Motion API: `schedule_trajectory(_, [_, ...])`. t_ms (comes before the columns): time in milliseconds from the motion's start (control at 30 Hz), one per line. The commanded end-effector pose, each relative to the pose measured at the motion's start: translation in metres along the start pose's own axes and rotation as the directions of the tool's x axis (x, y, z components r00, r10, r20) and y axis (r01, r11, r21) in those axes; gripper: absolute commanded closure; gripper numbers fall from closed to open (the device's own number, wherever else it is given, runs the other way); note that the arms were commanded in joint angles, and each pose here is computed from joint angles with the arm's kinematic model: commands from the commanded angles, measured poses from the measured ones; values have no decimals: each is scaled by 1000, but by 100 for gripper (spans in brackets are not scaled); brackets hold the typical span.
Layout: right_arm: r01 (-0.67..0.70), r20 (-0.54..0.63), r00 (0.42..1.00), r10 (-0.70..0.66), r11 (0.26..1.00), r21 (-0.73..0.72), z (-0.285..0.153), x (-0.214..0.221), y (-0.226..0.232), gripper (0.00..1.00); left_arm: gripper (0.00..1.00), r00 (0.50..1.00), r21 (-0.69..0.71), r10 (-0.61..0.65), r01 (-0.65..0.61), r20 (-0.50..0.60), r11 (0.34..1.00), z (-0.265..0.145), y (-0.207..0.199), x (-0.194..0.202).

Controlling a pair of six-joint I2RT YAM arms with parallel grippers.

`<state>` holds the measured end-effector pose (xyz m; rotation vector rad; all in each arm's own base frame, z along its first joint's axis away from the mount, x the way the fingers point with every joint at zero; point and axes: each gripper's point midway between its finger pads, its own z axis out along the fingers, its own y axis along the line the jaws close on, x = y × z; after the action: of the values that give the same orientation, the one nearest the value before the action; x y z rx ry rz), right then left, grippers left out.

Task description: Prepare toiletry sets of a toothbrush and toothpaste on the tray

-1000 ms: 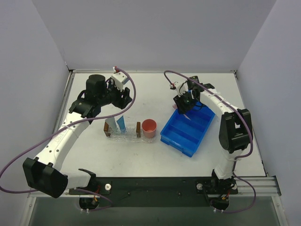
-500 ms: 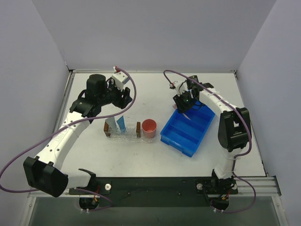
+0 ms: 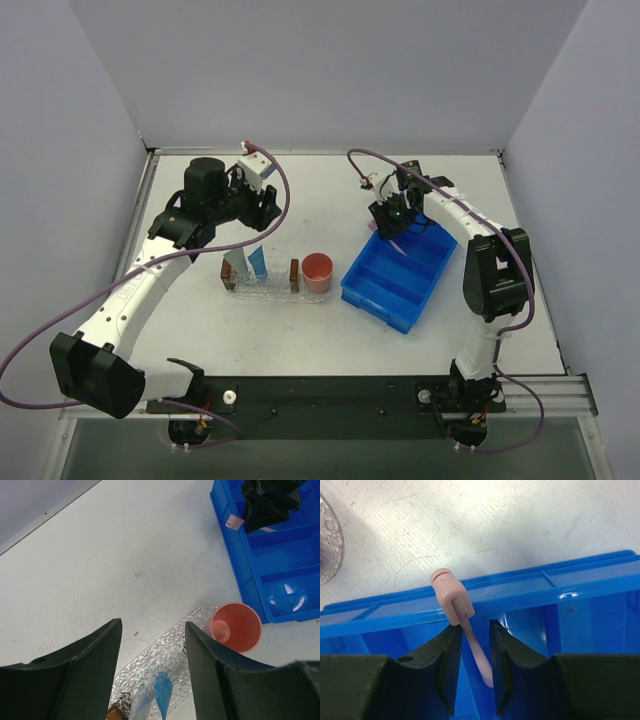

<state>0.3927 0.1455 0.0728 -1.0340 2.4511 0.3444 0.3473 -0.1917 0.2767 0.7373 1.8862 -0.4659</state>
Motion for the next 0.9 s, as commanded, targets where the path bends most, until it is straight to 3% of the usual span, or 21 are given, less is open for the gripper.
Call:
schedule_trajectory(0, [7, 13, 1000, -7, 1000, -24, -1, -3, 1, 77, 37, 998, -9, 19, -19, 54, 1000, -5, 1, -20])
schedule_trajectory(433, [18, 24, 1000, -18, 1000, 0, -11, -7, -3, 93, 37, 998, -13, 26, -25, 59, 1000, -8, 1, -21])
schedule_trajectory(867, [97, 80, 991, -106, 989, 110, -50, -32, -18, 96, 37, 996, -5, -2, 2, 91, 1000, -1, 1, -31])
